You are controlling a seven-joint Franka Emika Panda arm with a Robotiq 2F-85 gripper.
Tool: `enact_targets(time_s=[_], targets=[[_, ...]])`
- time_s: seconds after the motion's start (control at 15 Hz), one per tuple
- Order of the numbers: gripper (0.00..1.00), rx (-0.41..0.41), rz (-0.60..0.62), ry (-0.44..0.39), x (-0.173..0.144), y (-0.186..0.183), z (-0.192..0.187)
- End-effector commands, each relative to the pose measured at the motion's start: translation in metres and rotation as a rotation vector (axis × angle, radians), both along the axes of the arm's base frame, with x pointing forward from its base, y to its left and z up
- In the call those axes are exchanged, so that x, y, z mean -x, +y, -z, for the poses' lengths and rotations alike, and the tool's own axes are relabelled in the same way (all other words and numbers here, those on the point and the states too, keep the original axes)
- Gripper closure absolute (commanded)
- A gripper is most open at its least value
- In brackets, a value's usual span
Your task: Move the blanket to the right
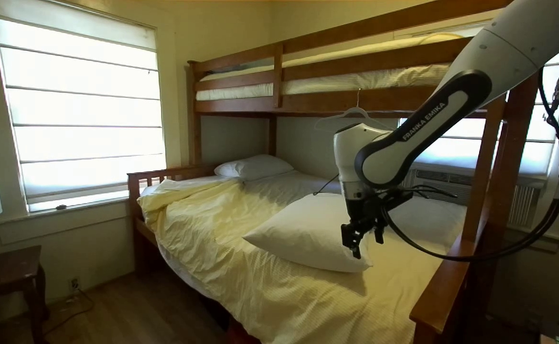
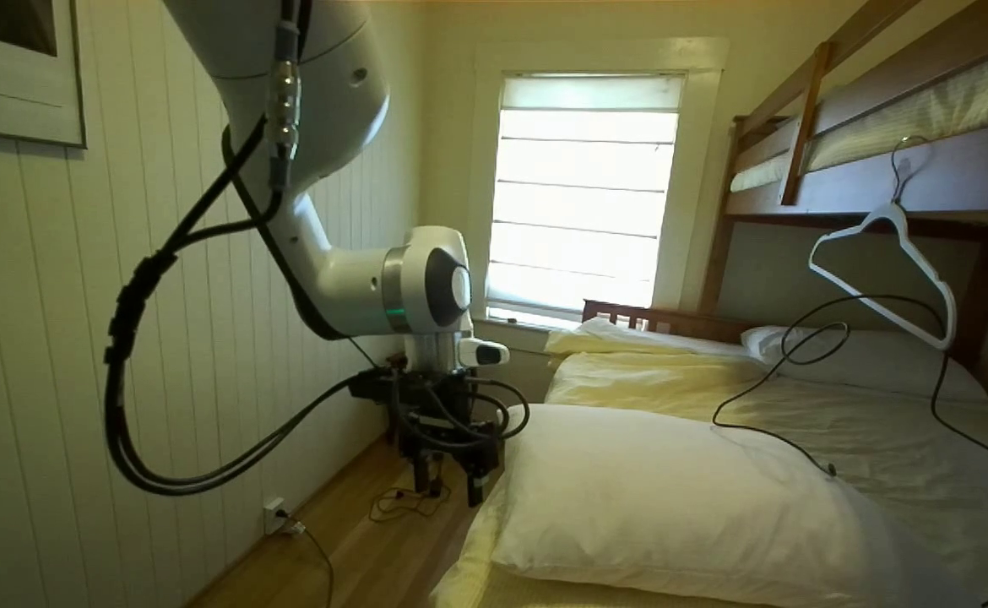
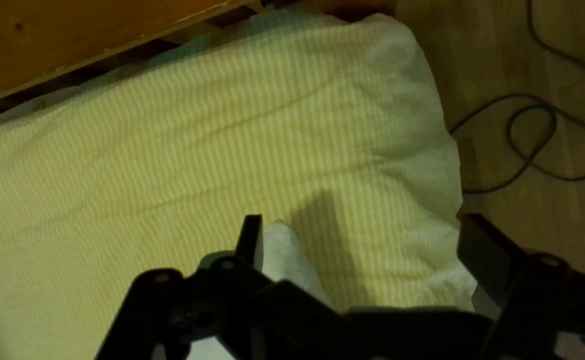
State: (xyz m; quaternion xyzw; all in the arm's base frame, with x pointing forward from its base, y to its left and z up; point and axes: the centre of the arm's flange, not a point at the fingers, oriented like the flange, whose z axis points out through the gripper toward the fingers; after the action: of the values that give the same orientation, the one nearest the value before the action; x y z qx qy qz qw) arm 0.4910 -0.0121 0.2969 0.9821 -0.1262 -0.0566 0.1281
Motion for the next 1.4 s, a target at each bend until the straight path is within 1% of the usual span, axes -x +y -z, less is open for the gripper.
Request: enact_targets(time_s=[0.0,0.13,0.4,0.53,0.73,0.93,1.0,1.07,1.13,1.2,1.27,1.33], targets=[[0.00,0.051,-0.117,0.059,0.002,-0.002,0.033],[0.00,0.061,-0.211,0.079,0.005,-0.006,0.055],[0.00,0.058,-0.399,0.117,0.008,-0.019,0.102],[0.00,0.073,-0.447,0.135,0.008,-0.024,0.121],[0.00,0.070,-0.453,0.129,0.003,-0.012,0.145],[0.00,0.078,-0.419,0.115,-0.004,0.018,0.158],[0.00,0.101,-0.396,0.108,-0.008,0.029,0.160],[0.00,0.107,-0.391,0.109,-0.011,0.037,0.163],[0.00,0.143,-0.372,0.103,-0.015,0.043,0.169],[0.00,0.156,-0.353,0.107,-0.019,0.047,0.176],[0.00,0.198,-0.333,0.110,-0.025,0.052,0.181],[0.00,0.217,-0.323,0.118,-0.031,0.057,0.187]])
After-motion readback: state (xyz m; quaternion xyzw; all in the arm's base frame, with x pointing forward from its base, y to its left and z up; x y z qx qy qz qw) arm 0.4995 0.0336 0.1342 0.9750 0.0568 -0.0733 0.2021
